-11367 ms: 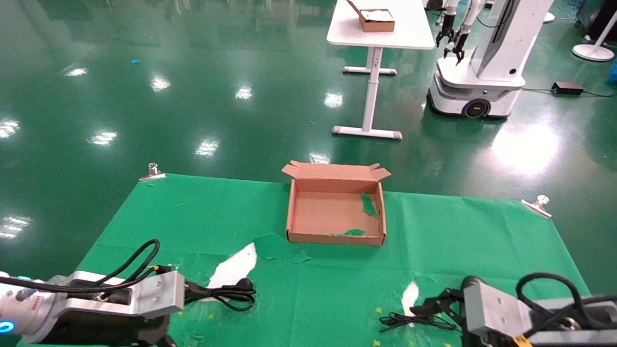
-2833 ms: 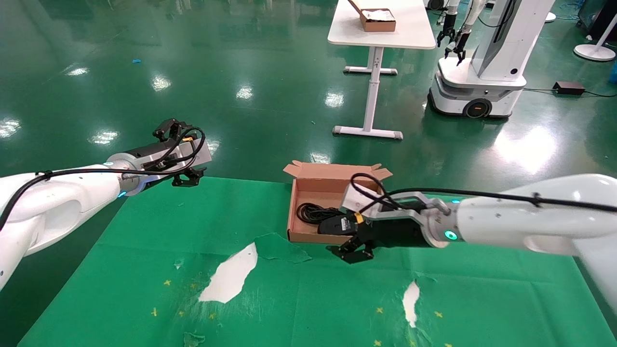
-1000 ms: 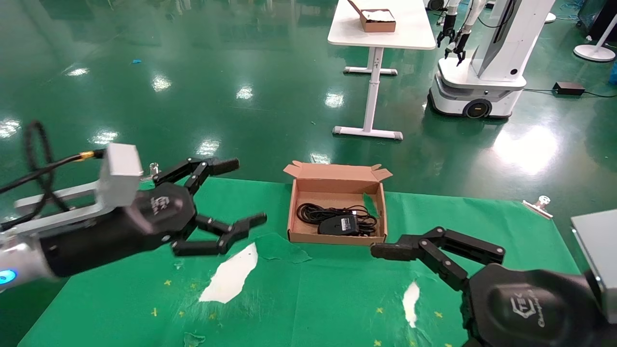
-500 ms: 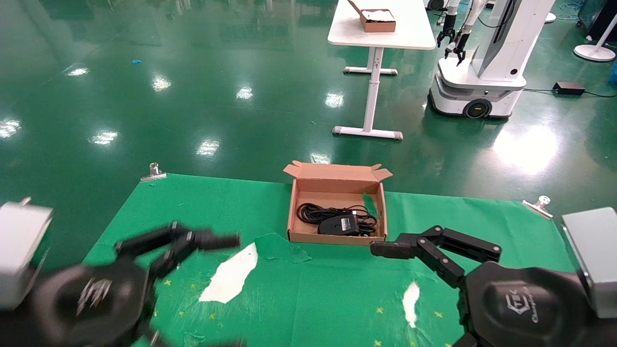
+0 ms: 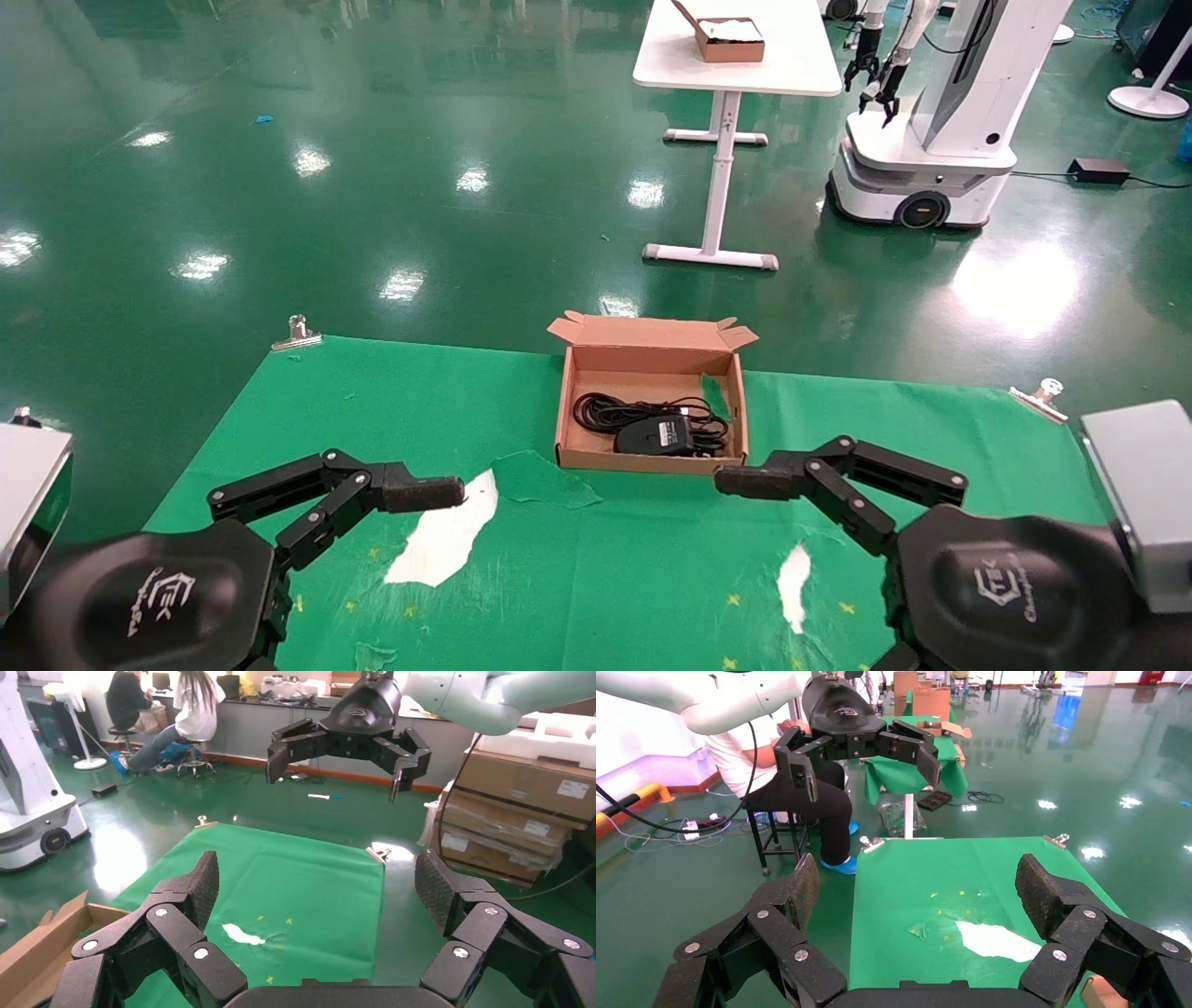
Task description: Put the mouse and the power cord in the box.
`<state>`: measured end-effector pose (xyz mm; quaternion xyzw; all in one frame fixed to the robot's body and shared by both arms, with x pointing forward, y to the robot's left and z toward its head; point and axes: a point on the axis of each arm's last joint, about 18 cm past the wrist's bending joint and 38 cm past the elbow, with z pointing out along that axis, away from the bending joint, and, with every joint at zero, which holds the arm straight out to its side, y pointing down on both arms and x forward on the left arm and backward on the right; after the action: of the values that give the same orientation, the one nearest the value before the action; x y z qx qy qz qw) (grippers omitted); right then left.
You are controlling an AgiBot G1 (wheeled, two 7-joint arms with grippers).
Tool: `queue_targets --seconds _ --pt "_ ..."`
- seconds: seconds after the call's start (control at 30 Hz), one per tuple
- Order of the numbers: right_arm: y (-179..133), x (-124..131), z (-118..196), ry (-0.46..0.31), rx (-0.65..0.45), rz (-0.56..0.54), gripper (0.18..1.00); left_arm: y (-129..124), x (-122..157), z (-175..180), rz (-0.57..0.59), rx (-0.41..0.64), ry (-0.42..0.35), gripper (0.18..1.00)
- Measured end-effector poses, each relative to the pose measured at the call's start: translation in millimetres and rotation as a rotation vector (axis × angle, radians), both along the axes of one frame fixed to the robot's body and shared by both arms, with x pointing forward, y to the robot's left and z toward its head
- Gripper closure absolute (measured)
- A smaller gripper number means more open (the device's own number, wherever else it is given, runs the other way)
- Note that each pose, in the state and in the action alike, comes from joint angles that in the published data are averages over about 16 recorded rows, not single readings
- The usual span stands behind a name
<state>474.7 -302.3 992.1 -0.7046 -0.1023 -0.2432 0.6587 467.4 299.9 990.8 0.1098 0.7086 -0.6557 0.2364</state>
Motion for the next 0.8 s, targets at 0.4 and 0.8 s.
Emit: queue_targets --seconds 0.4,0.8 --pt "0.1 0.4 0.0 0.0 0.0 -0.001 0.178 0.1 5.5 1.0 0.013 -0.011 -0.002 0.184" --pt "0.1 0.7 0.0 0.0 0.0 -0.002 0.178 0.2 7.6 1.4 0.019 -0.015 -0.002 0.184"
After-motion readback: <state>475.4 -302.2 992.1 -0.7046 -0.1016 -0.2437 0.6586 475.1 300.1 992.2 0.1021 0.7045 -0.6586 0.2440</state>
